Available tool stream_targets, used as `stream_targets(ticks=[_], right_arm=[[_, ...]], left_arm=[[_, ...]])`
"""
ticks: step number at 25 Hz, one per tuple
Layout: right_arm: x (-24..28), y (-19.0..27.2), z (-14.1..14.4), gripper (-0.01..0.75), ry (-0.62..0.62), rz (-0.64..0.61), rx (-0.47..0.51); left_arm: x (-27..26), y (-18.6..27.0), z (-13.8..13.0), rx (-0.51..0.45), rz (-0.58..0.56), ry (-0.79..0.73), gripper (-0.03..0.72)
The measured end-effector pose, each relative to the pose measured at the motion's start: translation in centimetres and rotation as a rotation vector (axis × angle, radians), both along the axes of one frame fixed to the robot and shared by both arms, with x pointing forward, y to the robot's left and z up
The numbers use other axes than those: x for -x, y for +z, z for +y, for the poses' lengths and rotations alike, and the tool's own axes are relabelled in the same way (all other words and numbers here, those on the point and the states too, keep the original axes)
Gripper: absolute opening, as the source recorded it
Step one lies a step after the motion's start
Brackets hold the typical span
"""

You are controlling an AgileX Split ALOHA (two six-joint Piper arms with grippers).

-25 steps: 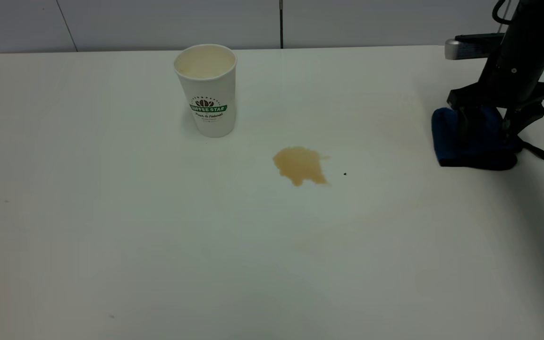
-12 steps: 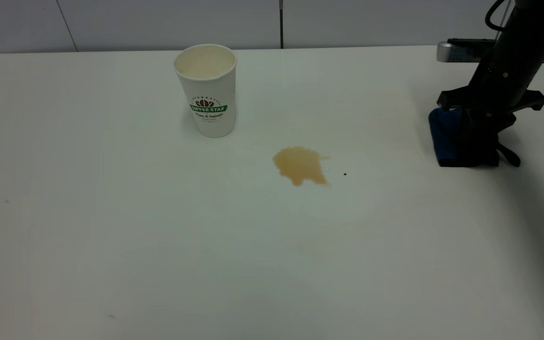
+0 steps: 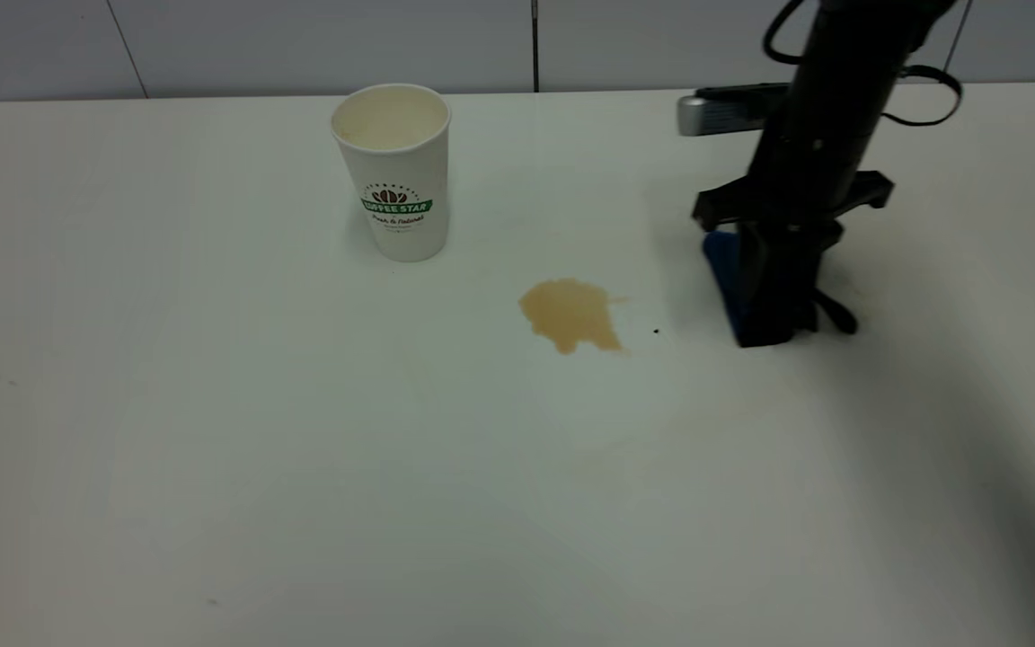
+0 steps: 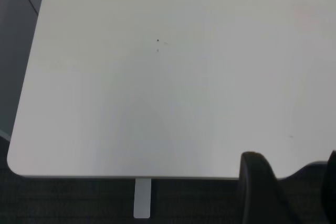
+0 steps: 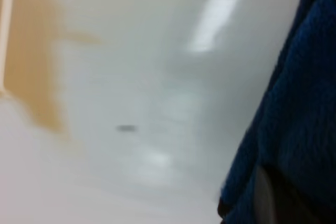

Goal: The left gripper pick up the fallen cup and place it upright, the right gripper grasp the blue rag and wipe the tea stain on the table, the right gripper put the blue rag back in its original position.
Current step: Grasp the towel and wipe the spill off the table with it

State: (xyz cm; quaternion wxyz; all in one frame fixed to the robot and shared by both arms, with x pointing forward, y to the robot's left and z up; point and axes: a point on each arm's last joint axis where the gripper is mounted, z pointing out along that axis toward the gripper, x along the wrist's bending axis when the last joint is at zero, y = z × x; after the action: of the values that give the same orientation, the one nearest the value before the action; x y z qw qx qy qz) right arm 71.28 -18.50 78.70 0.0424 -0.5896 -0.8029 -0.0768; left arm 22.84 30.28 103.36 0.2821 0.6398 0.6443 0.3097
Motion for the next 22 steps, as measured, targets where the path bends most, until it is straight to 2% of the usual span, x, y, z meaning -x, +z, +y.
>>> stream_targets(ticks=[6, 13, 17, 22], right_arm=[[2.7, 0.1, 8.2, 0.117, 0.13, 0.008, -0.033], [5.2, 0.2, 14.8, 0.117, 0.212, -0.053, -0.092], [5.6, 0.4, 17.1, 0.117, 0.228, -0.151, -0.125], [4.7, 0.4, 16.6, 0.117, 0.201, -0.21, -0.135]], left_arm=[[0.0, 0.0, 0.0, 0.0, 0.0, 0.0, 0.326], [0.0, 0.0, 0.0, 0.0, 0.0, 0.0, 0.326], [0.0, 0.0, 0.0, 0.0, 0.0, 0.0, 0.326], [0.0, 0.0, 0.0, 0.0, 0.0, 0.0, 0.326]])
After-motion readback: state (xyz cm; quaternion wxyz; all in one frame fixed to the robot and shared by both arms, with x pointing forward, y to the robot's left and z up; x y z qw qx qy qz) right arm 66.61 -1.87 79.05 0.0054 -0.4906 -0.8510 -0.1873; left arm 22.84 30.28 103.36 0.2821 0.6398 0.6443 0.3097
